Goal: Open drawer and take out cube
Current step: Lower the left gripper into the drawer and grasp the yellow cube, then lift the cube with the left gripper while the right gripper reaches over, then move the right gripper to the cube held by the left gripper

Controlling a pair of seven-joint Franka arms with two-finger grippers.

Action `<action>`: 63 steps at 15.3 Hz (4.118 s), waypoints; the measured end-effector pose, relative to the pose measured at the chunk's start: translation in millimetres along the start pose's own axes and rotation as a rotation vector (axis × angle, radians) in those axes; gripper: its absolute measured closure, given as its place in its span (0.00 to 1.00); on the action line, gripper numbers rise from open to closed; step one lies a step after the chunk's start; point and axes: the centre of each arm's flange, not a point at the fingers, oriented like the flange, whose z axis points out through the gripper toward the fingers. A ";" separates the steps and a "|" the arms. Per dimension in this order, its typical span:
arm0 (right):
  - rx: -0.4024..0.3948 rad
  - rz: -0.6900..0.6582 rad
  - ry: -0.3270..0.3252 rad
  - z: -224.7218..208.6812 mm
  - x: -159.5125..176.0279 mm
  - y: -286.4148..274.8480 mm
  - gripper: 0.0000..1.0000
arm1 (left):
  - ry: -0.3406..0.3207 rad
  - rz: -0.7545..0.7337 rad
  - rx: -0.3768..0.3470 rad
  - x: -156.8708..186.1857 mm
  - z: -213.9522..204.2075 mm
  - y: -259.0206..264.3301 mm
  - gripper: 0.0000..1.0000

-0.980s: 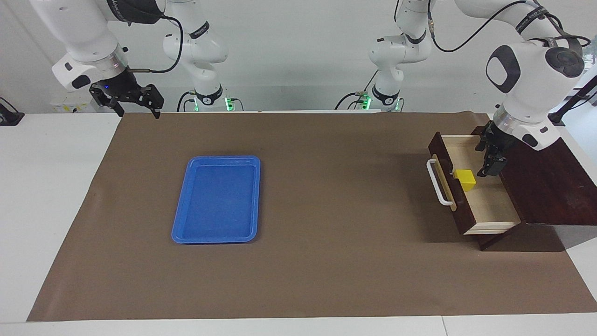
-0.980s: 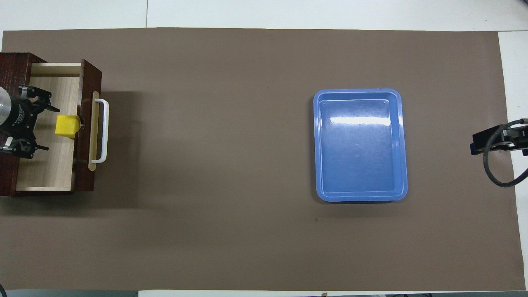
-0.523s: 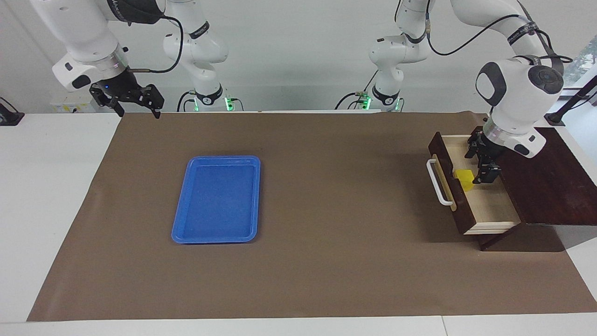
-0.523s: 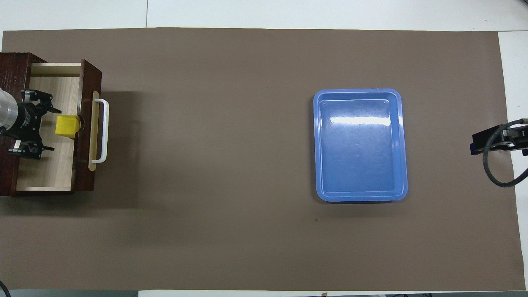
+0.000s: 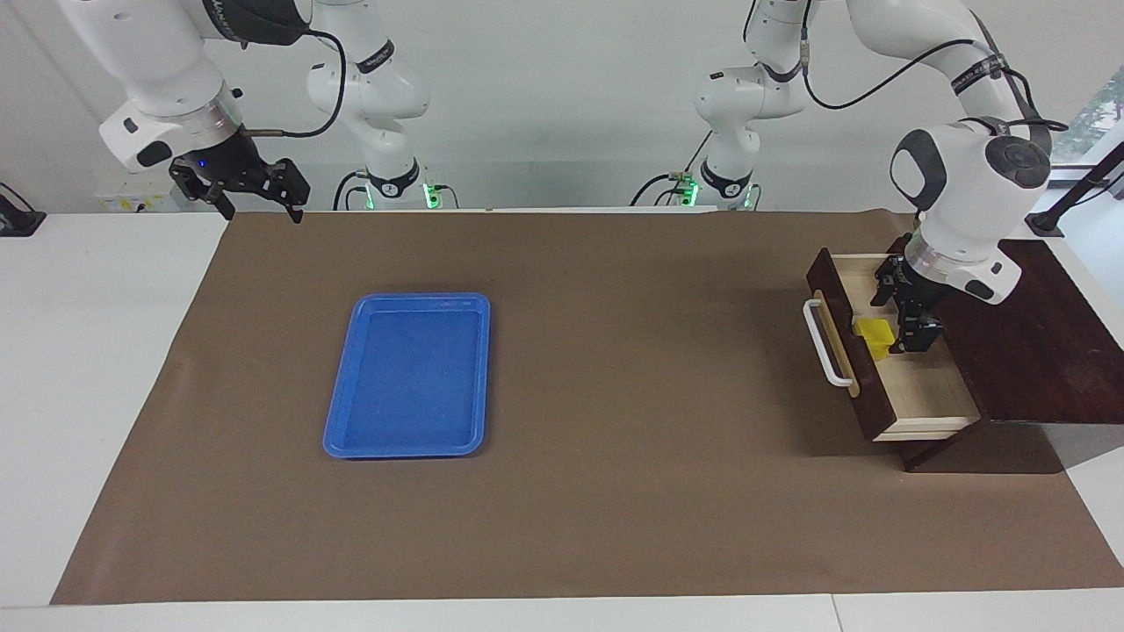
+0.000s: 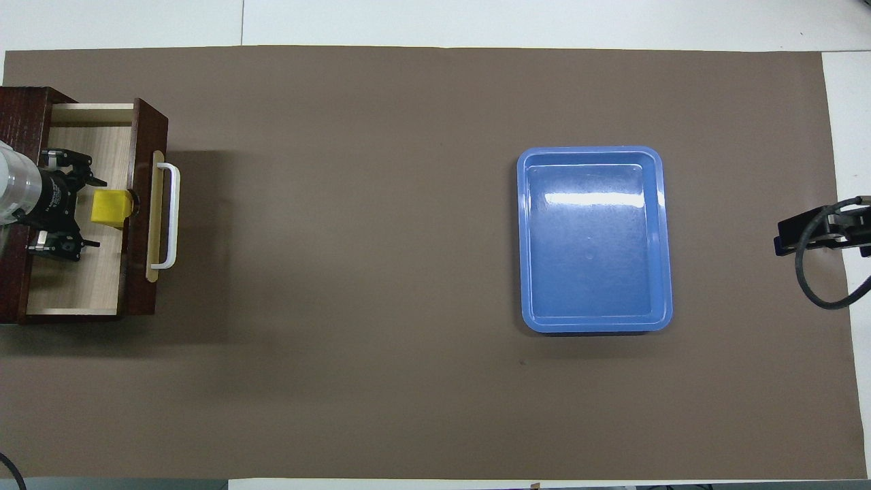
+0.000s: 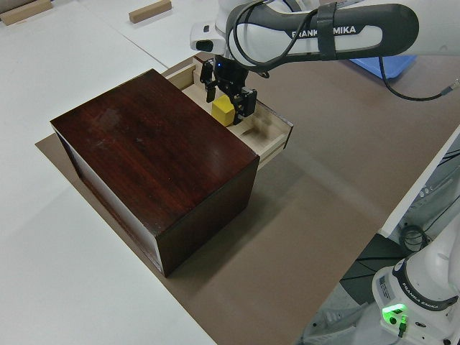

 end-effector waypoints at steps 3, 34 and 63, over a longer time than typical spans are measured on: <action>-0.003 -0.015 -0.003 1.3 -0.1 -8.4 0.00 | 0.000 -0.003 -0.003 -1.4 1.6 0.1 0.00; 0.299 0.433 -0.212 89.1 1.2 -65.2 0.00 | 0.016 -0.163 0.058 -364.1 -97.1 18.1 0.44; 0.707 1.265 -0.679 167.9 88.2 -369.5 0.00 | 0.016 -0.180 0.044 -355.2 -100.0 23.6 0.44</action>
